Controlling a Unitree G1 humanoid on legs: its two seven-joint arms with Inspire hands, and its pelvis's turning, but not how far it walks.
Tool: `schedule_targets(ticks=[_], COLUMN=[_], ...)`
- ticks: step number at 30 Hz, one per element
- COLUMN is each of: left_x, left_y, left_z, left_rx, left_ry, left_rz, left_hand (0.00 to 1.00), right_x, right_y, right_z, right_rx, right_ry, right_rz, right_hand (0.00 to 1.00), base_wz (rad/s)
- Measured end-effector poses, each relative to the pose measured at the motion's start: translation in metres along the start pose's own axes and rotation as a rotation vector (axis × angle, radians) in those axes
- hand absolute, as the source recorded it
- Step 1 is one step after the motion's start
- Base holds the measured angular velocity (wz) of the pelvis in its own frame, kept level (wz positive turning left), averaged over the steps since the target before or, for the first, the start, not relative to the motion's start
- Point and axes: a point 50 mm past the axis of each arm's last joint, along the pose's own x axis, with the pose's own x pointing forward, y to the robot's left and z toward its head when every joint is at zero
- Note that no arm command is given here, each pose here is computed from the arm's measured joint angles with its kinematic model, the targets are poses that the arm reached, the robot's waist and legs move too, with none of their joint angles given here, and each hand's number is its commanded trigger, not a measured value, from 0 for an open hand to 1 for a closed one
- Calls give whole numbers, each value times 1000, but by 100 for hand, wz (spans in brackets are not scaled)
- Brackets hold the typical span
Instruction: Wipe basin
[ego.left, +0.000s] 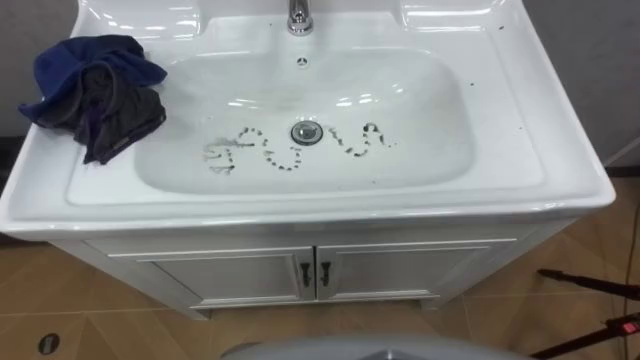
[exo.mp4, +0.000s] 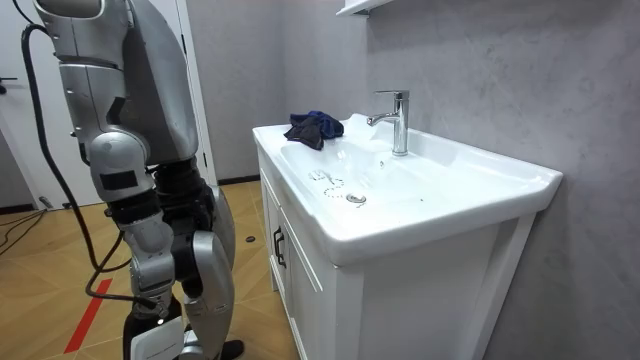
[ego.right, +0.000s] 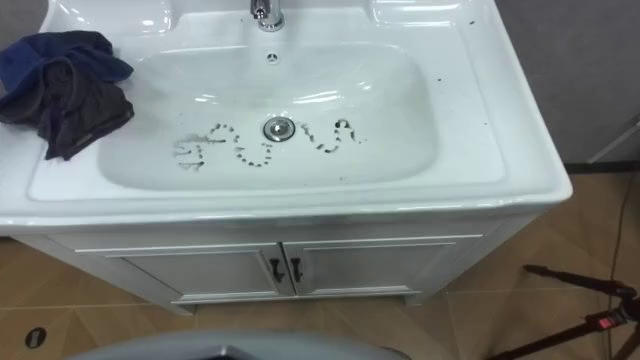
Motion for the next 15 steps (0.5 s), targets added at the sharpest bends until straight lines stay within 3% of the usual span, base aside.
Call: schedule_targets(ticks=[15], left_x=[0], left_y=[1], left_z=[3], left_rx=[1], left_ry=[-10], left_rz=[24], left_hand=[0], right_x=[0], right_y=[0], right_z=[0], right_rx=[0], right_ry=[-1], right_rz=[-4], right_hand=[0], base_wz=[0])
